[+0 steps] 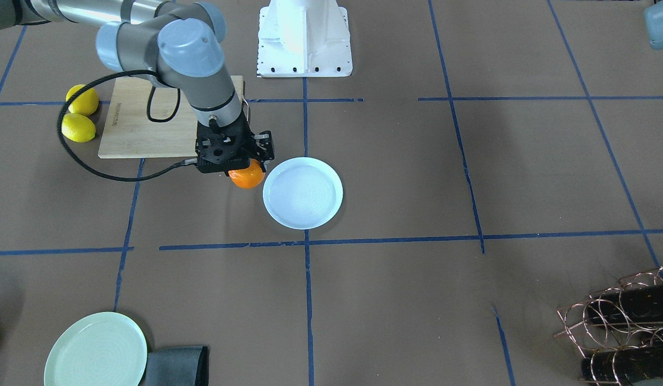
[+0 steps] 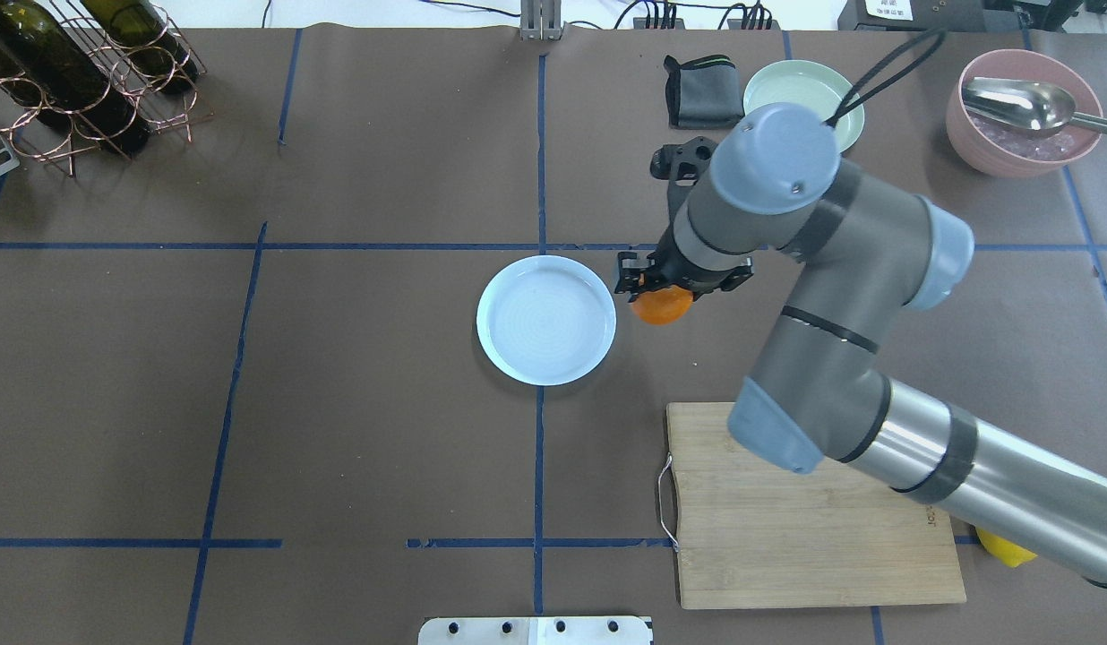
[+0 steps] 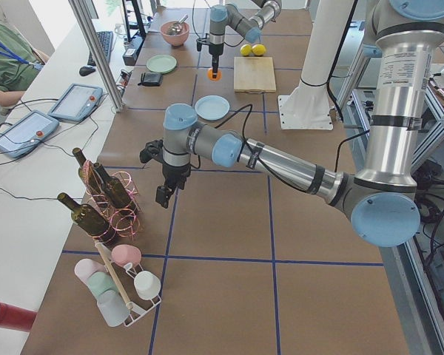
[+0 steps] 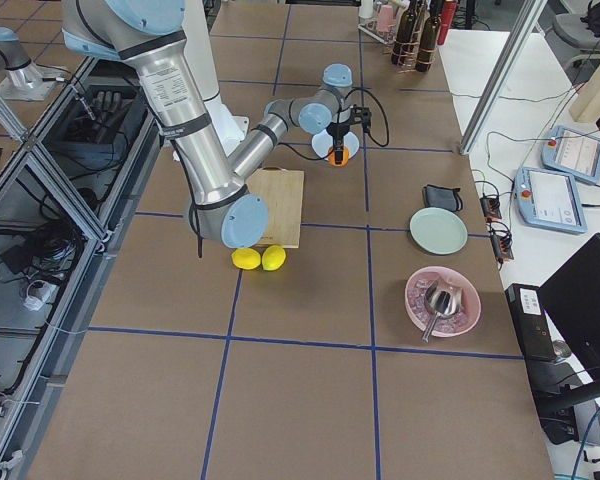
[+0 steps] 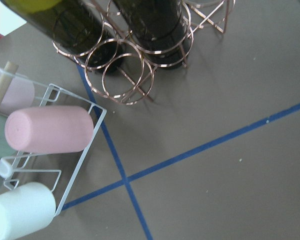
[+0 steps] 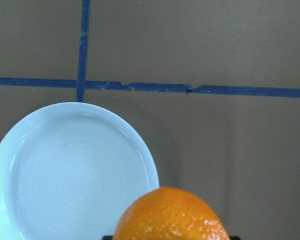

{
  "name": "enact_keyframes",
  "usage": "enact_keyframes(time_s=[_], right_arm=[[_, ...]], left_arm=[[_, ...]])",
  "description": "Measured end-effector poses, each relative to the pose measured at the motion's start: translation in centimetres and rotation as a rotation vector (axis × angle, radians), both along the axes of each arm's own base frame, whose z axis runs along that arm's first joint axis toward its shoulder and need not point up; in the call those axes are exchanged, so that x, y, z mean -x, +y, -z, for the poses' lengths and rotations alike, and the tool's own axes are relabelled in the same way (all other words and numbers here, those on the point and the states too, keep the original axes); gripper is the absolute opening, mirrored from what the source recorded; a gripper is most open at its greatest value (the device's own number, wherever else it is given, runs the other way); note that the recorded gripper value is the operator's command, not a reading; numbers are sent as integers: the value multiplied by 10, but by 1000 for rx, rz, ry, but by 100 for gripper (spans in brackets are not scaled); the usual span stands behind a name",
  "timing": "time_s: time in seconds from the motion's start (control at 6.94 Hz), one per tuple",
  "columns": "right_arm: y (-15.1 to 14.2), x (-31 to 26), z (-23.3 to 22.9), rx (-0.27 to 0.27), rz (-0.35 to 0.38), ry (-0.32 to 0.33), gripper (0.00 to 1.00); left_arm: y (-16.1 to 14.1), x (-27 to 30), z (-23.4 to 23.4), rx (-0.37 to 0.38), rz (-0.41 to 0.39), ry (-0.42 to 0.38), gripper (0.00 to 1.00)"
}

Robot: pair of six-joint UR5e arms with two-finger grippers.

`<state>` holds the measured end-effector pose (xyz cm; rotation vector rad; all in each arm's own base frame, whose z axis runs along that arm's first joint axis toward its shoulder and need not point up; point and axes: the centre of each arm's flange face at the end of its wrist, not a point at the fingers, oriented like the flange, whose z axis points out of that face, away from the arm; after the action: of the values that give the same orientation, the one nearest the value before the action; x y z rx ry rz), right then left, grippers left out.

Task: Pick orange to plate
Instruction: 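Carry the orange with the right gripper over the light blue plate, then lower the orange onto the plate and open the right gripper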

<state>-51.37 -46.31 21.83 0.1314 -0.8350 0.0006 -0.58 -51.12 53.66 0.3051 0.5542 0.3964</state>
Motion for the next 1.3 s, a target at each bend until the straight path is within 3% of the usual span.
enact_keyframes(time_s=[0.29, 0.43, 0.58, 0.72, 1.3], right_arm=[[-8, 64, 20, -9, 3, 44, 0], [-11, 81, 23, -11, 6, 51, 15], [-12, 90, 21, -12, 10, 54, 88], [-12, 96, 19, -11, 10, 53, 100], [-18, 77, 38, 3, -11, -6, 100]], left_arm=[[3, 25, -24, 26, 17, -13, 100], [3, 29, -28, 33, 24, -15, 100], [3, 31, -31, 38, 28, -16, 100], [3, 35, -32, 41, 34, -17, 100], [4, 42, -33, 42, 48, -17, 100]])
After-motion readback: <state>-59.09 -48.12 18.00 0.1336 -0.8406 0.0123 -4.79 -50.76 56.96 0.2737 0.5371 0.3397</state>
